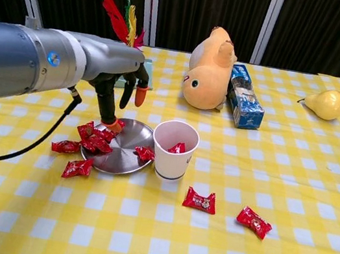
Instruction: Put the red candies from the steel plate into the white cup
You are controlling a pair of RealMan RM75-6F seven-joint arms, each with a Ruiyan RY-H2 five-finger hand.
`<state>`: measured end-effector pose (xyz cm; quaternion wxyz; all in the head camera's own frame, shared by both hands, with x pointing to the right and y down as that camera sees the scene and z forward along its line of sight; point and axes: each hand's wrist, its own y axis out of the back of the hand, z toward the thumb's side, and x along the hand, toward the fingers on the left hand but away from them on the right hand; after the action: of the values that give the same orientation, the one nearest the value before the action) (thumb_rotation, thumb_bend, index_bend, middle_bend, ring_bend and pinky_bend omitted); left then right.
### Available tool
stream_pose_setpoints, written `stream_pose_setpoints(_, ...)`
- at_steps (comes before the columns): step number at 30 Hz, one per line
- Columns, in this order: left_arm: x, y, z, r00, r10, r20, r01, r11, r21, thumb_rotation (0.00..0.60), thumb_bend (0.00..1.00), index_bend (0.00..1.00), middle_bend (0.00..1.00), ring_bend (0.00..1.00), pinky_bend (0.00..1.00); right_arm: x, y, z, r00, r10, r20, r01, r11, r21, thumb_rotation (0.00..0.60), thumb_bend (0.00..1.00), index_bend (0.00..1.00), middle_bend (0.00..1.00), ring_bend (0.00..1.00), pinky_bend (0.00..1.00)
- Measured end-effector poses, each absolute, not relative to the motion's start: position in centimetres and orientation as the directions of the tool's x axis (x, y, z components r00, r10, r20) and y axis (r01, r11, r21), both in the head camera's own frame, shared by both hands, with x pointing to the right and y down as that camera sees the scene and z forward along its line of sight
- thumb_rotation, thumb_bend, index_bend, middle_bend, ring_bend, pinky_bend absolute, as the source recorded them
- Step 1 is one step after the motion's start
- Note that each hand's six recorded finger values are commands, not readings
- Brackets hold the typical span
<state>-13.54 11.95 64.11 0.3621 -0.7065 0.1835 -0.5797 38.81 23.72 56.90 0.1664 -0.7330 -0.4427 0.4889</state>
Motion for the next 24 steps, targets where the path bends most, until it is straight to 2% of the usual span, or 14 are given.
stream_pose_setpoints(7,-16.3,12.6,65.5,0.194,-0.646,0.738,0.231,-0.701,-0.674,0.600,0.20,0.36,0.41,0.91,0.99,38.8,23.7,56.9,0.129,0.810,-0.572,0.485,-0.555,-0.676,0.600,0.33,0.00,0.00,0.00,0.00)
stream_pose_setpoints(15,-18.0,12.5,67.3,0.130,-0.649,0.750,0.248,-0.711,-0.658,0.600,0.23,0.40,0.44,0.91,0.99,38.8,23.7,56.9,0.129,0.809,-0.574,0.488,-0.556,-0.673,0.600,0.33,0.00,0.00,0.00,0.00)
stream_pose_setpoints(24,-17.3,12.9,68.9,0.134,-0.652,0.746,0.238,-0.710,-0.663,0.600,0.25,0.42,0.46,0.91,0.99,38.9,23.7,56.9,0.127,0.810,-0.573,0.491,-0.553,-0.673,0.600,0.33,0.00,0.00,0.00,0.00)
